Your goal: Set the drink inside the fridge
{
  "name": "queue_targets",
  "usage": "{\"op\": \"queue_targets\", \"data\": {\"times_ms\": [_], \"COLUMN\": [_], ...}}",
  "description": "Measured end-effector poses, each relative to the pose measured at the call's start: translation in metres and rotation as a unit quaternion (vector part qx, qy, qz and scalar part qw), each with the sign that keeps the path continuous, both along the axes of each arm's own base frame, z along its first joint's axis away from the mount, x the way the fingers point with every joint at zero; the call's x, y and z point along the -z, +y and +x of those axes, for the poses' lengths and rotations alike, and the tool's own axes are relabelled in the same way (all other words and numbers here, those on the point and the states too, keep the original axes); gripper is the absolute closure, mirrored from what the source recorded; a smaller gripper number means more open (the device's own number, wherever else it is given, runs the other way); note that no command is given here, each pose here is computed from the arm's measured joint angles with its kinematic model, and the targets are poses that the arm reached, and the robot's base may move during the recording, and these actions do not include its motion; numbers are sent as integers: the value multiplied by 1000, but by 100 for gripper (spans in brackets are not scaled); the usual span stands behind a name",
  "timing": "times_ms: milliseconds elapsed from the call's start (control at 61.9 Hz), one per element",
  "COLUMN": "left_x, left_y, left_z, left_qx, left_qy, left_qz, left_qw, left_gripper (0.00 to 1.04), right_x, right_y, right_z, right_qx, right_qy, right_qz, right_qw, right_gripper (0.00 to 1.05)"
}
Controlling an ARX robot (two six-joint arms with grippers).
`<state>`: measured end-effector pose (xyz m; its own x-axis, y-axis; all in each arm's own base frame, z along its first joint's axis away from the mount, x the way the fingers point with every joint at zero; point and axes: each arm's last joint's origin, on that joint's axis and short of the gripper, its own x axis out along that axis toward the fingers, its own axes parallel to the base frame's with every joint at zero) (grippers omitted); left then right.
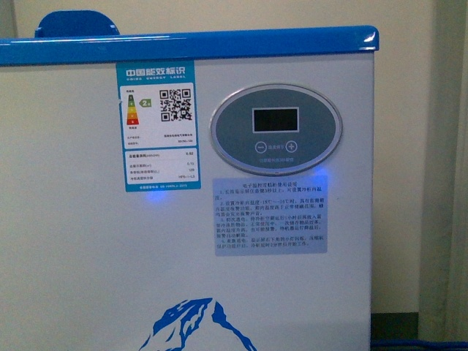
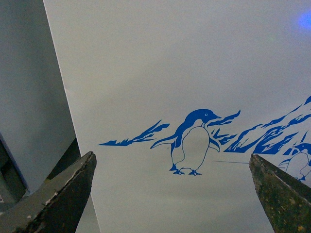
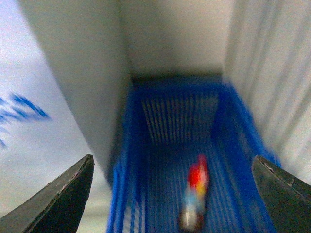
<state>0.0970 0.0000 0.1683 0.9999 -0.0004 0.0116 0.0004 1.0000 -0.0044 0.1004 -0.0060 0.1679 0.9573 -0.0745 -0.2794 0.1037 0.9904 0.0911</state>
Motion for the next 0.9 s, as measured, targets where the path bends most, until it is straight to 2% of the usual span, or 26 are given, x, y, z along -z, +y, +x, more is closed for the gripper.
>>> {"op": "queue_targets", "data": {"times_ms": [32,65,162,355,469,711,905], "left_x": [0,0,0,0,0,0,0], "left_y": [0,0,0,0,0,0,0], "left_z": [0,0,0,0,0,0,0], "left_qx": [0,0,0,0,0,0,0], "left_qy": [0,0,0,0,0,0,0], "left_qz": [0,0,0,0,0,0,0], "left_qw": [1000,1000,1000,1000,1000,1000,1000], "left_gripper": [8,8,8,8,8,8,8], "right_x": [0,3,16,60,100,174,221], "right_y": [-7,-16,-48,-69,-78,-85,-84], "right_z": [6,17,58,115,153,208,250], "right_qx": [22,45,101,95,93,110,111], "right_qy": [83,133,201,254,287,340,365], "right_qz": [31,52,74,50,46,47,42], "right_qw": [996,989,972,961,952,933,923], "right_gripper": [7,7,7,7,7,7,7]}}
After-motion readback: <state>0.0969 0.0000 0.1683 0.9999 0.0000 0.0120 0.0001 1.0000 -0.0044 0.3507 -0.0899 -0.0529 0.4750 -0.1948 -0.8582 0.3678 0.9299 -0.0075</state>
